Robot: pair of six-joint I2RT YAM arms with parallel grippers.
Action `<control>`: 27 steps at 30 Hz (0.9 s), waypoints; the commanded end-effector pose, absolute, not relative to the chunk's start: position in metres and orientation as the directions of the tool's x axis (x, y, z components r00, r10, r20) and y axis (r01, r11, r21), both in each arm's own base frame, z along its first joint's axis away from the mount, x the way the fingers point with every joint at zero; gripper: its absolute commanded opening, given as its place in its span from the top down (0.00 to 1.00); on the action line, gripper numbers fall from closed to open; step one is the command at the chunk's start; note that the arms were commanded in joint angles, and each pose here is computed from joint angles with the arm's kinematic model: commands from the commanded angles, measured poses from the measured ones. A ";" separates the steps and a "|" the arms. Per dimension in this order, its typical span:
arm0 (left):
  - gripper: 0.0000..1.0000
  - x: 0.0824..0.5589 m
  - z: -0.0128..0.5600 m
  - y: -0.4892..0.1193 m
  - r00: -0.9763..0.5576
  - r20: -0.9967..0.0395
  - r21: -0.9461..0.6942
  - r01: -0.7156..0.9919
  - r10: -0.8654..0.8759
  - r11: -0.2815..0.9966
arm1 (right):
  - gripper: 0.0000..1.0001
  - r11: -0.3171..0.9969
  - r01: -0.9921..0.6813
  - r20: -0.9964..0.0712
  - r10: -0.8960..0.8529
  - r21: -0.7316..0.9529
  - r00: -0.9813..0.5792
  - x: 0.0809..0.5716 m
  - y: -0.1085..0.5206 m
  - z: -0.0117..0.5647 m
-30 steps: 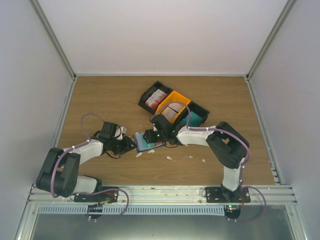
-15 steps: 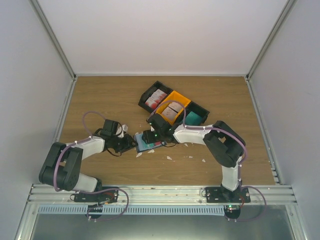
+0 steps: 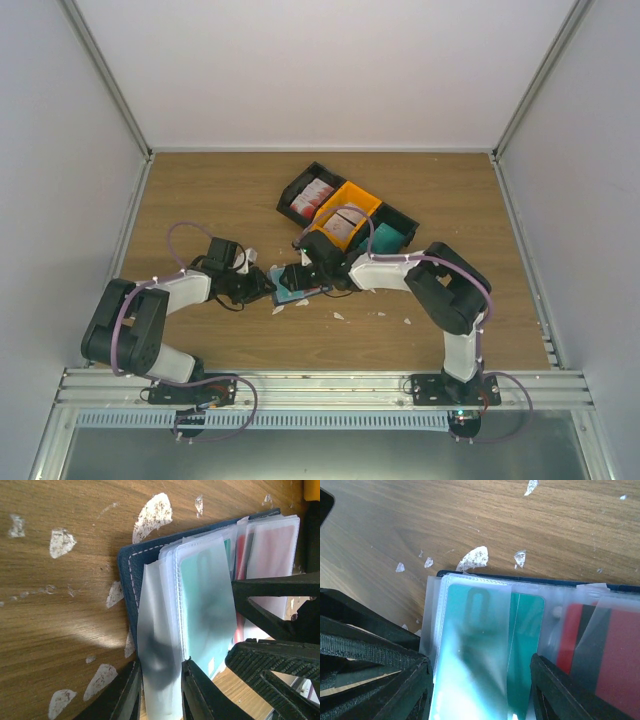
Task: Put the credit cards into the card holder
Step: Insert the credit card into the card holder.
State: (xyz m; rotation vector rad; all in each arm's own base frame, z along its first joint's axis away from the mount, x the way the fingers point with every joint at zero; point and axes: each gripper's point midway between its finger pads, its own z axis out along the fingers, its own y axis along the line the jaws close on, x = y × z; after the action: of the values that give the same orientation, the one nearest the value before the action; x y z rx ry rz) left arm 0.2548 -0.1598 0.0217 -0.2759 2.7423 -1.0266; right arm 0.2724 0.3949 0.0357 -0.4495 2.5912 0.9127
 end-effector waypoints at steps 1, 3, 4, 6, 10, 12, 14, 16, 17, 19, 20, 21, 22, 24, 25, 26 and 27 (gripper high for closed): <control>0.75 0.252 0.009 -0.155 -0.964 -0.115 -0.628 -0.115 -0.238 0.770 | 0.45 0.697 -0.414 -0.410 -0.185 0.586 -0.893 0.261 0.402 0.033; 0.75 0.252 0.009 -0.154 -0.963 -0.117 -0.623 -0.118 -0.241 0.773 | 0.45 0.676 -0.425 -0.429 -0.174 0.603 -0.886 0.262 0.402 0.041; 0.75 0.252 0.009 -0.154 -0.963 -0.119 -0.620 -0.119 -0.242 0.775 | 0.45 0.670 -0.428 -0.438 -0.167 0.607 -0.883 0.264 0.400 0.045; 0.75 0.252 0.010 -0.152 -0.960 -0.128 -0.616 -0.119 -0.249 0.778 | 0.45 0.668 -0.433 -0.461 -0.149 0.605 -0.875 0.269 0.394 0.054; 0.68 0.261 0.042 -0.149 -0.924 -0.248 -0.642 -0.067 -0.290 0.764 | 0.45 0.713 -0.427 -0.536 -0.084 0.557 -0.840 0.287 0.369 0.083; 0.60 0.264 0.059 -0.146 -0.903 -0.302 -0.641 -0.044 -0.305 0.766 | 0.44 0.736 -0.436 -0.586 -0.068 0.517 -0.808 0.295 0.359 0.102; 0.55 0.266 0.073 -0.141 -0.882 -0.343 -0.631 -0.037 -0.322 0.775 | 0.44 0.760 -0.441 -0.628 -0.055 0.478 -0.776 0.302 0.349 0.120; 0.49 0.267 0.087 -0.136 -0.859 -0.383 -0.622 -0.031 -0.338 0.782 | 0.44 0.793 -0.436 -0.661 -0.056 0.426 -0.749 0.307 0.333 0.133; 0.46 0.267 0.096 -0.134 -0.847 -0.404 -0.622 -0.022 -0.345 0.783 | 0.44 0.808 -0.433 -0.678 -0.057 0.400 -0.733 0.309 0.324 0.141; 0.41 0.266 0.115 -0.130 -0.819 -0.450 -0.621 0.002 -0.355 0.784 | 0.44 0.846 -0.425 -0.708 -0.084 0.321 -0.701 0.313 0.299 0.152; 0.39 0.265 0.130 -0.129 -0.798 -0.486 -0.624 0.029 -0.358 0.781 | 0.44 0.858 -0.427 -0.723 -0.100 0.285 -0.683 0.315 0.287 0.159; 0.37 0.264 0.137 -0.128 -0.790 -0.500 -0.622 0.041 -0.356 0.782 | 0.44 0.859 -0.447 -0.737 -0.130 0.251 -0.663 0.315 0.277 0.166; 0.36 0.261 0.151 -0.128 -0.772 -0.527 -0.625 0.069 -0.355 0.778 | 0.44 0.853 -0.470 -0.744 -0.158 0.228 -0.649 0.315 0.268 0.173; 0.33 0.256 0.172 -0.130 -0.752 -0.562 -0.632 0.123 -0.344 0.765 | 0.45 0.835 -0.517 -0.743 -0.222 0.190 -0.632 0.317 0.252 0.185; 0.32 0.253 0.180 -0.131 -0.744 -0.574 -0.636 0.142 -0.342 0.758 | 0.45 0.833 -0.526 -0.738 -0.248 0.168 -0.628 0.319 0.245 0.189; 0.31 0.251 0.188 -0.132 -0.734 -0.586 -0.640 0.158 -0.344 0.752 | 0.45 0.828 -0.542 -0.731 -0.281 0.143 -0.622 0.320 0.239 0.191; 0.30 0.249 0.195 -0.132 -0.726 -0.595 -0.643 0.173 -0.344 0.746 | 0.45 0.826 -0.551 -0.725 -0.308 0.117 -0.616 0.323 0.234 0.192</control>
State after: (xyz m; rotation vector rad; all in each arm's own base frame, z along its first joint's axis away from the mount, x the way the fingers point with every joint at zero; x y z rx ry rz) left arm 0.2554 -0.1314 0.1652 -0.1823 2.2722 -0.8936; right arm 0.3233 0.2613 0.1891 -0.4265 2.2404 0.5836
